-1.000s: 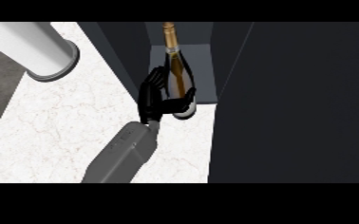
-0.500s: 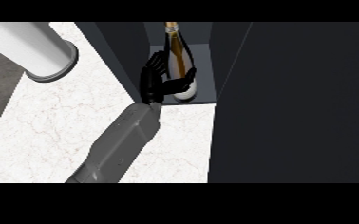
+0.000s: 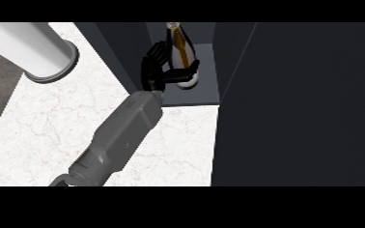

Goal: Pick up the wine, place it into the cabinet and close the cabinet

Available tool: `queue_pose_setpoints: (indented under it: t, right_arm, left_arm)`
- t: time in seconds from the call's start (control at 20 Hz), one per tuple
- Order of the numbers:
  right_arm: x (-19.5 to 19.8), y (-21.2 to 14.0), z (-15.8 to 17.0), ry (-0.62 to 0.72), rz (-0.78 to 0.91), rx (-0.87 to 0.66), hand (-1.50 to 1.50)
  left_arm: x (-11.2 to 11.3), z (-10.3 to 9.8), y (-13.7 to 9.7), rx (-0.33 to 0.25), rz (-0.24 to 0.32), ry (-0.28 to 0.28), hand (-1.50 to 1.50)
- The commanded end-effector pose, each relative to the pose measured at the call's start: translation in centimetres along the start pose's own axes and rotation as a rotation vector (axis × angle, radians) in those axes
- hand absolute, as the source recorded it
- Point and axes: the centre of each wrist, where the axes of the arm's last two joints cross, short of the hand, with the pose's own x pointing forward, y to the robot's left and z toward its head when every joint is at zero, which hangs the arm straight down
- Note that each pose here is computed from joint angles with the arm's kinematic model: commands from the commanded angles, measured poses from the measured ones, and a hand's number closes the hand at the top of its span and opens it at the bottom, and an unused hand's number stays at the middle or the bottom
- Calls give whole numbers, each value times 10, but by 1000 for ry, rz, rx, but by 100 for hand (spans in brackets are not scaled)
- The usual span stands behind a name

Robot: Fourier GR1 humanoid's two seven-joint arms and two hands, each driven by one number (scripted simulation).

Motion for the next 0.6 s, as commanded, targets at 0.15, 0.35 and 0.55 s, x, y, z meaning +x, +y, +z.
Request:
queue_pose_setpoints:
  t: [0.15,0.35,0.55]
  right_arm:
    - [25,3,18,-57,-89,55,-150]
    - [17,3,19,-66,-91,48,-150]
    - [25,6,20,-62,-85,80,-150]
  left_arm:
    - [36,-26,-23,54,-99,-81,150]
    - [60,-51,2,145,-226,-144,150]
    - [32,-43,13,169,-348,-153,-150]
